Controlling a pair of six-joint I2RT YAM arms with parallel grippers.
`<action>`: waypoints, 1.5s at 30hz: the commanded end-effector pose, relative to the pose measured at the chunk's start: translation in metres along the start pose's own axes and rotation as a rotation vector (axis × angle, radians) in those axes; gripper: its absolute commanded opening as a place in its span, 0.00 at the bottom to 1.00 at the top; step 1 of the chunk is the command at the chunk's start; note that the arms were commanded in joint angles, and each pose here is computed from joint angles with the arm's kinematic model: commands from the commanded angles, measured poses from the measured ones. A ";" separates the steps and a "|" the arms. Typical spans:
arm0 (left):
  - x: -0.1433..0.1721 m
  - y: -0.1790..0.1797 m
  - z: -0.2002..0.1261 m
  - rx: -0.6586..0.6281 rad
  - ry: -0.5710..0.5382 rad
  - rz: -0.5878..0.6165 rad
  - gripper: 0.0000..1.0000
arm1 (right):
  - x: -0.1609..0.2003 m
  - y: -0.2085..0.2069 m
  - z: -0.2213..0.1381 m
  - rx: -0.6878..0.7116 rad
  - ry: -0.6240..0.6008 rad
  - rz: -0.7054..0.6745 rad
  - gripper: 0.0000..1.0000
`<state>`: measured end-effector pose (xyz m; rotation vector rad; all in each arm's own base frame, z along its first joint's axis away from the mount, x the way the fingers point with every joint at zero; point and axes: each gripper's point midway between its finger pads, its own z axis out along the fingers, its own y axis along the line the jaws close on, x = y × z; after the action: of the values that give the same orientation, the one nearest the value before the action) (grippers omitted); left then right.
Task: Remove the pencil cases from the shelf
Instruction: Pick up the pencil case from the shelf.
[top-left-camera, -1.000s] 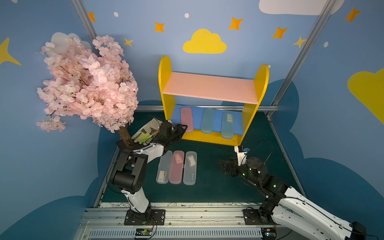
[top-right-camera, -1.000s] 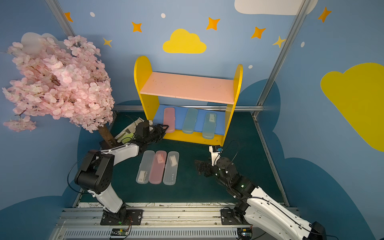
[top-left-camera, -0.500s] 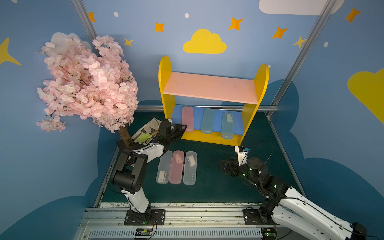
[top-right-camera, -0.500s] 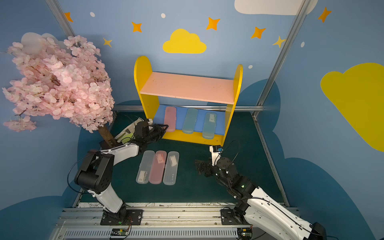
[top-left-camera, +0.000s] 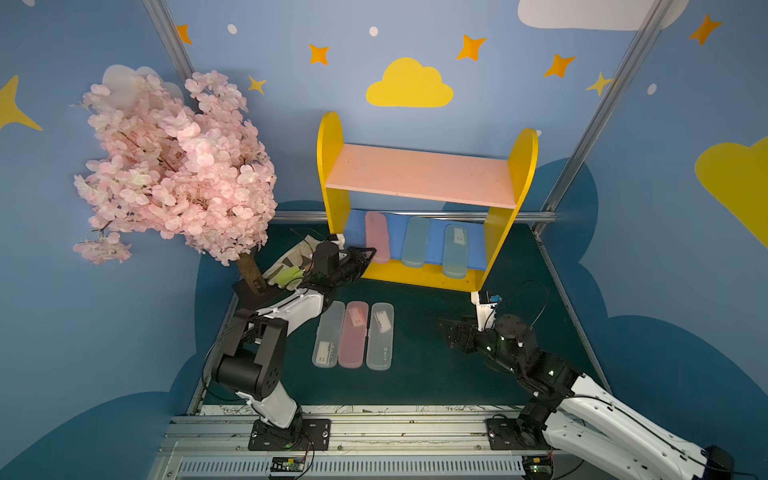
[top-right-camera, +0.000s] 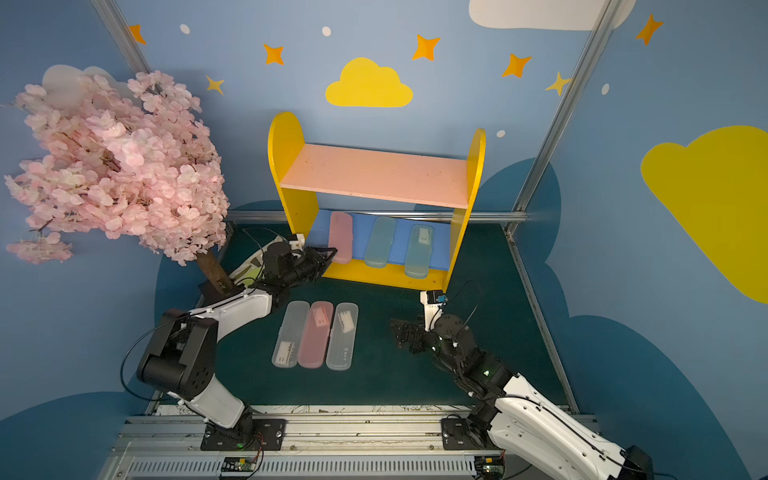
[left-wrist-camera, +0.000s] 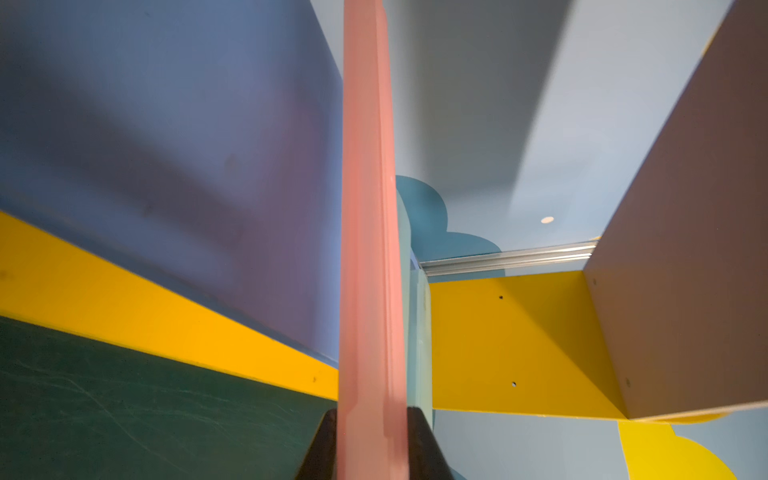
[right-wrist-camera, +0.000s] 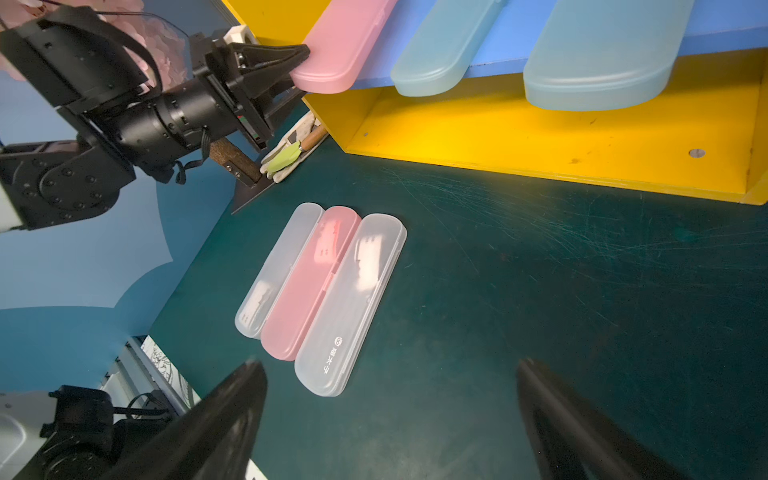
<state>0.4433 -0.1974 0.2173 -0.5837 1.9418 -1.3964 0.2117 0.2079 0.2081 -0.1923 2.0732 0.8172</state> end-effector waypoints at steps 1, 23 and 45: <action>0.014 -0.041 -0.025 0.105 0.026 0.060 0.05 | -0.024 0.020 -0.006 -0.069 -0.058 0.049 0.97; 0.127 -0.106 -0.143 0.335 0.172 0.078 0.03 | -0.098 0.125 -0.008 -0.575 -0.010 0.291 0.87; 0.151 -0.132 -0.168 0.452 0.220 0.077 0.03 | -0.128 0.143 0.025 -0.695 0.029 0.449 0.63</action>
<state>0.2202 -0.2385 0.3177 -0.1976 1.7862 -1.8077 0.2484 0.3107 0.3341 -0.0652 1.9054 1.7307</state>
